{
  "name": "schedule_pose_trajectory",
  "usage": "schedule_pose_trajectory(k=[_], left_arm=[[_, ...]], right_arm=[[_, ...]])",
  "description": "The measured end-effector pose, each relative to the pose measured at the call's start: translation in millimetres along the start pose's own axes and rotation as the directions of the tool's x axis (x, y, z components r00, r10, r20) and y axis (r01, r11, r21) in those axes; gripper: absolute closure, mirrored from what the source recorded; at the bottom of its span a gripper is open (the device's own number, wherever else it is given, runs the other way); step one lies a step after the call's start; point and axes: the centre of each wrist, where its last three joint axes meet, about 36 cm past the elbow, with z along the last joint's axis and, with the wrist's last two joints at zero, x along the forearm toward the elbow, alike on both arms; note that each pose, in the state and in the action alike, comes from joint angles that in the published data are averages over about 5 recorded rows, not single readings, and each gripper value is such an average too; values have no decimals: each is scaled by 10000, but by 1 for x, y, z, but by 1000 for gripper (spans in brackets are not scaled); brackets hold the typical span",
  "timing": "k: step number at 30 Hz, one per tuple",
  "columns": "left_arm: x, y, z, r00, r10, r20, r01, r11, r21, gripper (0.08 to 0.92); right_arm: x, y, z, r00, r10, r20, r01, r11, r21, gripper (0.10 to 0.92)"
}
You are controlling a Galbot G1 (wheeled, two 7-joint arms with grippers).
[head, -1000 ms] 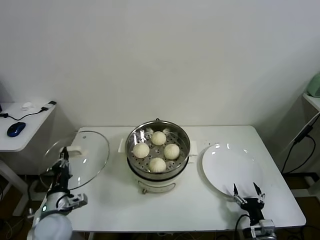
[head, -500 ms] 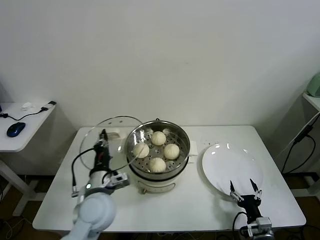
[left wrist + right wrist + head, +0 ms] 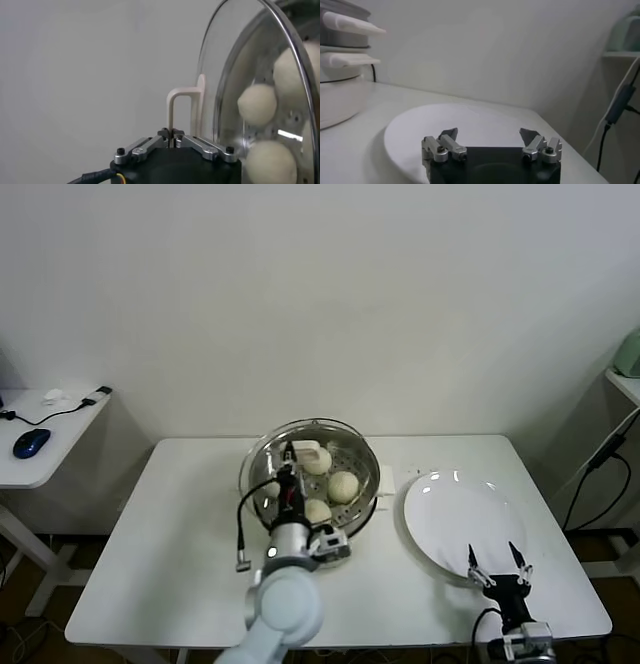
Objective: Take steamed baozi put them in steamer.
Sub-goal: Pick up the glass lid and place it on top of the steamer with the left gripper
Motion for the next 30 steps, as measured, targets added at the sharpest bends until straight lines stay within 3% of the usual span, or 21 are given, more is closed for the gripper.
schedule_pose_trajectory(k=[12,30], left_arm=[[-10,-18,-39,9999,69,-153,-72,9998,-192,868],[-24,-43,-32,9971,58,-752,-124,9962,-864,868]], right_arm=[[4,-4,6,9995,251,183,-249,9996,-110,200],[1,5,9,9972,491,558,-486,9988,-110,200]])
